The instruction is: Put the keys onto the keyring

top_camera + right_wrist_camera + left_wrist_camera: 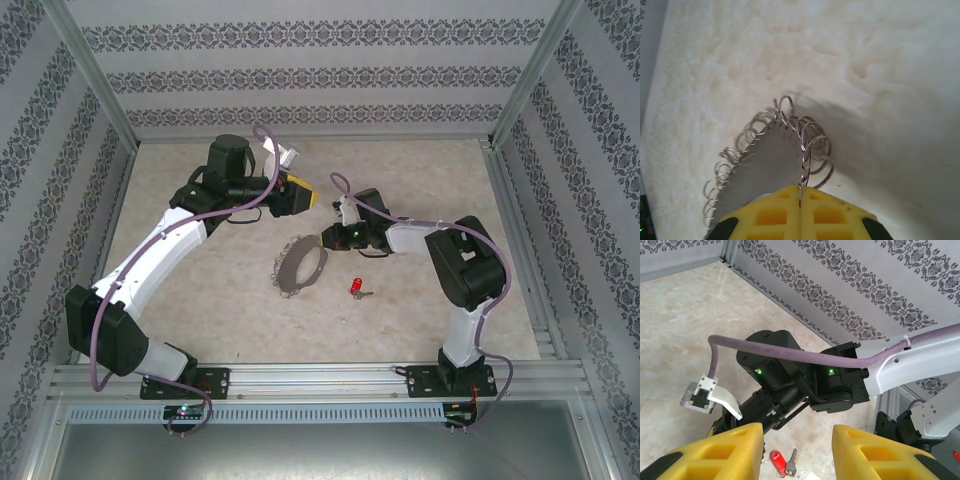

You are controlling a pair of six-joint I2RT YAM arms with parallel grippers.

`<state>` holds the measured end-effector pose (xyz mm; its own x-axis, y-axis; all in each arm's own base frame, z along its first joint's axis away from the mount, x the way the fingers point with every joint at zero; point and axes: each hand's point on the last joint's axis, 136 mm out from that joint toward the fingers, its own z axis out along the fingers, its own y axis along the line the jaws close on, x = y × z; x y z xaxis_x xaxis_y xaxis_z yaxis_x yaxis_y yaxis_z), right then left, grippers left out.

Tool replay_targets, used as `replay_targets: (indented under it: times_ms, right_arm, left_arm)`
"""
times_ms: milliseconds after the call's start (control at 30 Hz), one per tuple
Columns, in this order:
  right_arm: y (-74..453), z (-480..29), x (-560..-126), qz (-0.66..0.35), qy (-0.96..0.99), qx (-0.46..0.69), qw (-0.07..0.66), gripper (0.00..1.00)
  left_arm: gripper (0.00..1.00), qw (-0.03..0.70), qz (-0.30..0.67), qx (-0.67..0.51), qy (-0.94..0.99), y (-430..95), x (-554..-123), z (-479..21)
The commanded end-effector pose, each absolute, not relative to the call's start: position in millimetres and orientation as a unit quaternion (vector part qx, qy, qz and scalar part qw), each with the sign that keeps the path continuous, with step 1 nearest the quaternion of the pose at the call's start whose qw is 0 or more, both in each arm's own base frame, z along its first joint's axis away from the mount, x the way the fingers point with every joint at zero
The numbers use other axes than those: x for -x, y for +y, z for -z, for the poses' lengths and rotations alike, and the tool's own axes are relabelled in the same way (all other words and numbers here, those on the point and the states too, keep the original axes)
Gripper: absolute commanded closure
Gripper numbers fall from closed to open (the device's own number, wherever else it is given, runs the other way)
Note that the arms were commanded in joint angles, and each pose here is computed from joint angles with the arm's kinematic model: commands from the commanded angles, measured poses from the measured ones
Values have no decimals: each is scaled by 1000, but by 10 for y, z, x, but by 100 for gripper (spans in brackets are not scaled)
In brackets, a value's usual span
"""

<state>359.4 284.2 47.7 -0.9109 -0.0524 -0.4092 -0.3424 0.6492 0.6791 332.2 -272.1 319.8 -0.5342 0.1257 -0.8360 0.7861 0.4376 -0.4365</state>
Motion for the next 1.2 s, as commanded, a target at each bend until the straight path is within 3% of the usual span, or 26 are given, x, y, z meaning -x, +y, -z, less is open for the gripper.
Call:
replay_targets:
  times_ms: [0, 100, 200, 333, 433, 767, 1167]
  right_arm:
    - [2775, -269, -3598, -369, 908, 100, 170, 100]
    - [2753, -207, -3596, -360, 913, 98, 166, 100]
    - [2749, -188, -3600, -358, 914, 99, 166, 93]
    - [2719, -230, -3610, -354, 914, 101, 173, 72]
    - [2665, -321, -3620, -353, 912, 99, 183, 65]
    - [2514, -346, -3515, -339, 918, 103, 178, 64]
    - [2540, -231, -3456, -346, 919, 99, 162, 72]
  left_arm:
    - [59, 394, 440, -304, 748, -2729, -3376, -3273]
    - [59, 393, 441, -303, 748, -2729, -3378, -3264]
    - [59, 393, 441, -303, 748, -2730, -3379, -3255]
    - [59, 393, 442, -303, 747, -2736, -3384, -3256]
    - [59, 393, 442, -302, 748, -2736, -3391, -3254]
    - [59, 392, 446, -301, 746, -2748, -3399, -3249]
    - [58, 392, 447, -300, 746, -2755, -3414, -3245]
